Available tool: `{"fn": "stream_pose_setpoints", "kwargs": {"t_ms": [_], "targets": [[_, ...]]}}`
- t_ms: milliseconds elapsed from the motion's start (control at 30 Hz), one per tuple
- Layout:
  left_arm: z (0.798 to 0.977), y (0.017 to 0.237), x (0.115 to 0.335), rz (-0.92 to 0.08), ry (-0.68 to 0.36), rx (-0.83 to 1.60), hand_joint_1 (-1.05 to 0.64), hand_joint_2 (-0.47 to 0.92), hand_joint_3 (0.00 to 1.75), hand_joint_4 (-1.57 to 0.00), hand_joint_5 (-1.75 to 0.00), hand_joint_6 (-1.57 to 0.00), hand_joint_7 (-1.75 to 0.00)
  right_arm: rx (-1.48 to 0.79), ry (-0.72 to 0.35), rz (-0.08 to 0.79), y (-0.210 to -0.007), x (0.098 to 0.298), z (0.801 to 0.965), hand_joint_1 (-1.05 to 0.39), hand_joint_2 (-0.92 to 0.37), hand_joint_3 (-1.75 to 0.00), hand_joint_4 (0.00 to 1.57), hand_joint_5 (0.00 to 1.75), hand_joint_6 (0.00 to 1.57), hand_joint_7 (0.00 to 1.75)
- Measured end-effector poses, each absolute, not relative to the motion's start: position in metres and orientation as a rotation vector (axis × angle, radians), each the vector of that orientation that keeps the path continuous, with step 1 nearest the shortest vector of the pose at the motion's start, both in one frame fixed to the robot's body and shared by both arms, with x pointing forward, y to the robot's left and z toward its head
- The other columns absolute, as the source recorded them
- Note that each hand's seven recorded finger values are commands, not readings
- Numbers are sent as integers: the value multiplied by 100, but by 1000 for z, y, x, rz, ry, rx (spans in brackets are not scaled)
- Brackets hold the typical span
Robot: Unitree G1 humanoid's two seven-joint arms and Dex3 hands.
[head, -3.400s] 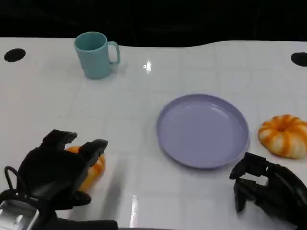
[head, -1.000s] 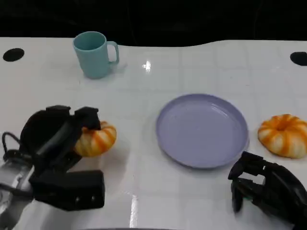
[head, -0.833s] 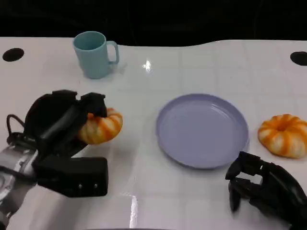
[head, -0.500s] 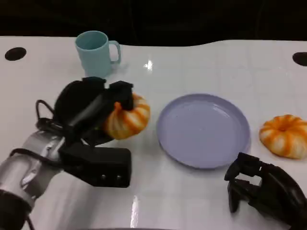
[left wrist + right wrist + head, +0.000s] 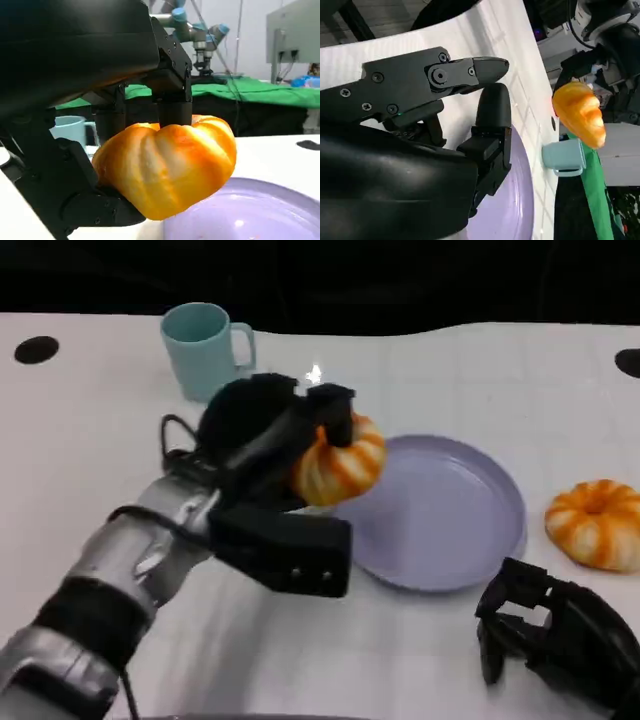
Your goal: Grasp the bread from the table and place it into the plate.
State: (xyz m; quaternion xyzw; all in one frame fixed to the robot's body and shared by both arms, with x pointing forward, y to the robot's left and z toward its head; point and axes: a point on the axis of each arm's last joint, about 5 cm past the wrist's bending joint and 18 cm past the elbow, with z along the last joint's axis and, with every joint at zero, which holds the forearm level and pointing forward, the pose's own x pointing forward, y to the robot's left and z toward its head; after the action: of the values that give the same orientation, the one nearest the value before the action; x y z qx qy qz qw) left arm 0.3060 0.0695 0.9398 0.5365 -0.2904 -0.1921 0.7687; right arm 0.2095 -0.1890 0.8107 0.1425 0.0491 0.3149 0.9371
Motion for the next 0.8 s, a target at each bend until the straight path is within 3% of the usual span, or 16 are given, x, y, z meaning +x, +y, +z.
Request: {"fn": "stream_pose_setpoints", "kwargs": {"t_ms": [67,233,333,400,600,667,800], "targets": [[943,53,307,-448,-663,1170,-30,63,80,-88,-175,-88,-114,290,99,645,-189,210,811,-57,-92,-24,72,174,70,141],[944,24,306,-501,-687,1163,-32,67,69,-91,-175,-95,-91,291,95,651,-187,211,811,-54,-92,-24,72,175,71,141],[938,18,305,-512,-670,1163,-32,67,74,-93,-175,-90,-107,292,96,649,-188,210,812,-53,-92,-23,73,175,71,141],[936,15,305,-516,-656,1170,-33,69,71,-91,-175,-91,-92,298,102,647,-188,210,812,-53,-92,-20,73,174,72,140],[936,4,305,-545,-637,1186,-32,67,71,-96,-175,-91,-88,303,110,645,-188,208,813,-52,-92,-21,72,175,71,140],[935,1,303,-557,-631,1191,-31,64,74,-97,-175,-88,-102,305,112,646,-188,208,814,-51,-92,-20,72,175,71,141],[931,0,302,-569,-612,1196,-30,62,74,-97,-175,-87,-107,315,121,647,-188,208,815,-50,-92,-19,72,175,70,141]]}}
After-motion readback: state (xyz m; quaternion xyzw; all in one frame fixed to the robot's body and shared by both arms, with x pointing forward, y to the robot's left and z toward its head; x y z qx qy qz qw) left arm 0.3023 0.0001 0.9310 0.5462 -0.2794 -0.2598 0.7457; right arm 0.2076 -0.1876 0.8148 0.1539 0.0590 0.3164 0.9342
